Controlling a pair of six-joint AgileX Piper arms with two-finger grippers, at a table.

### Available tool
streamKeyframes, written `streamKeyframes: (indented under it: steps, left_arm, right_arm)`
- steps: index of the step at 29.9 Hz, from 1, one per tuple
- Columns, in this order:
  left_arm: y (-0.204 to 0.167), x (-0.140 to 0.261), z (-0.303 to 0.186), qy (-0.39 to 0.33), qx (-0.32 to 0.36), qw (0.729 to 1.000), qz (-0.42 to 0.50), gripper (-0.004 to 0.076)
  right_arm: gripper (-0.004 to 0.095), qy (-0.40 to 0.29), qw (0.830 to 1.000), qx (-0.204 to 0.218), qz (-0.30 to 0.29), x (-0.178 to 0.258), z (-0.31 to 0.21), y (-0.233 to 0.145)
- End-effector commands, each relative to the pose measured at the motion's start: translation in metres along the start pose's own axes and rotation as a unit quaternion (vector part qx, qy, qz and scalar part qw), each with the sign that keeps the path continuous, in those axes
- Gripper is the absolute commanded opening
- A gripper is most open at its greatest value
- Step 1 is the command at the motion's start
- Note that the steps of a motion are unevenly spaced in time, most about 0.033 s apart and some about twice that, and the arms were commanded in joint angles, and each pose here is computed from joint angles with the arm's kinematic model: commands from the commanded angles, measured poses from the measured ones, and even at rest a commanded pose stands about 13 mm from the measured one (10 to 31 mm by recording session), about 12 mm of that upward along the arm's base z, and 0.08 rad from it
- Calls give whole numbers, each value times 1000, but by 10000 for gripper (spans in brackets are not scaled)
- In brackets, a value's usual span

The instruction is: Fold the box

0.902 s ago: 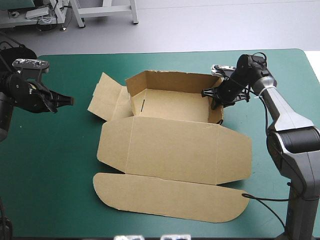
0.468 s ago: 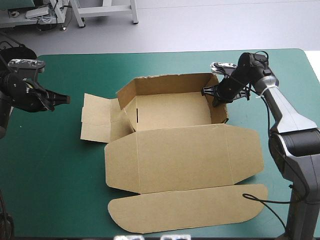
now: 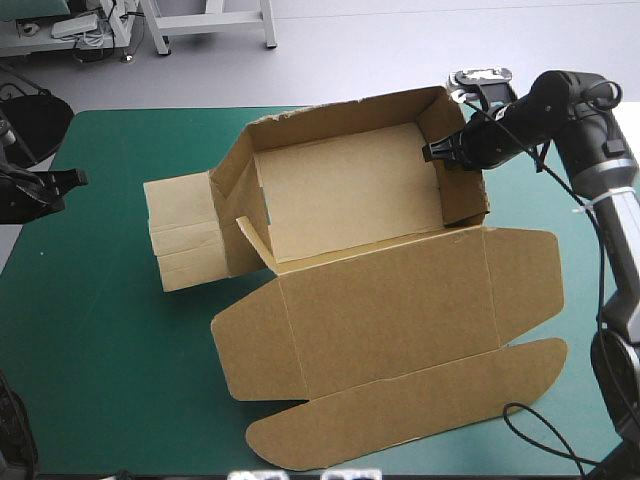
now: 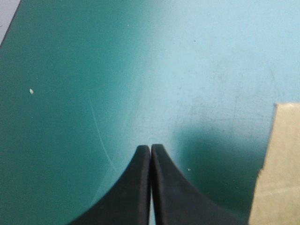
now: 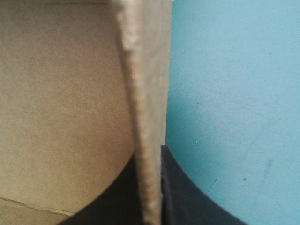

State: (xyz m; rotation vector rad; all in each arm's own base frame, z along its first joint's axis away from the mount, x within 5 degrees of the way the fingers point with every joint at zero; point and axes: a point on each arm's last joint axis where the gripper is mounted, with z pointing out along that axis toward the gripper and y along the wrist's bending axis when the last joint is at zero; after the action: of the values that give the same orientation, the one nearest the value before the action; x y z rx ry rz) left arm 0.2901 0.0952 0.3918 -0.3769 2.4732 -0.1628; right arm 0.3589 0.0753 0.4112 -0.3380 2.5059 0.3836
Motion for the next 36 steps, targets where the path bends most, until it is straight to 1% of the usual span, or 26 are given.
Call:
streamKeyframes:
  steps: [1, 5, 7, 12, 15, 17, 20, 24, 25, 31, 36]
  left_arm:
    - [-3, -13, -7, -51, 34, 998, -8, -8]
    - [3, -18, 11, -43, 80, 996, -22, -8]
    - [5, -21, 15, -47, 109, 992, -32, -8]
    - [5, -28, 24, -59, 199, 977, -44, -8]
    - [0, -30, 29, -58, 259, 963, -50, -9]
    - [-6, -32, 30, -57, 306, 948, -64, -9]
    - [-15, -37, 26, -71, 373, 922, -82, -9]
    - [-33, -39, 14, -80, 464, 880, -66, -9]
    - [-37, -39, 10, -83, 471, 876, -64, -9]
    - [-70, -29, -26, -102, 494, 863, -15, -9]
    - [-100, -16, -74, -134, 540, 830, 24, -9]
  right_arm:
    - [-18, -74, 997, -13, -12, 3, -63, 19]
    - [-18, -114, 993, -12, -14, 12, -99, 28]
    - [-18, -131, 991, -17, -4, 16, -114, 28]
    - [-18, -197, 979, -56, 17, 28, -160, 25]
    - [-18, -236, 969, -77, 16, 36, -185, 27]
    - [-18, -256, 962, -93, 16, 40, -197, 30]
    - [-18, -270, 954, -128, 14, 41, -203, 37]
    - [-18, -276, 943, -184, 15, 37, -203, 43]
    - [-18, -275, 943, -188, 17, 36, -202, 43]
    - [-17, -265, 946, -184, 26, 30, -191, 35]
    - [-17, -249, 948, -192, 46, 18, -171, 23]
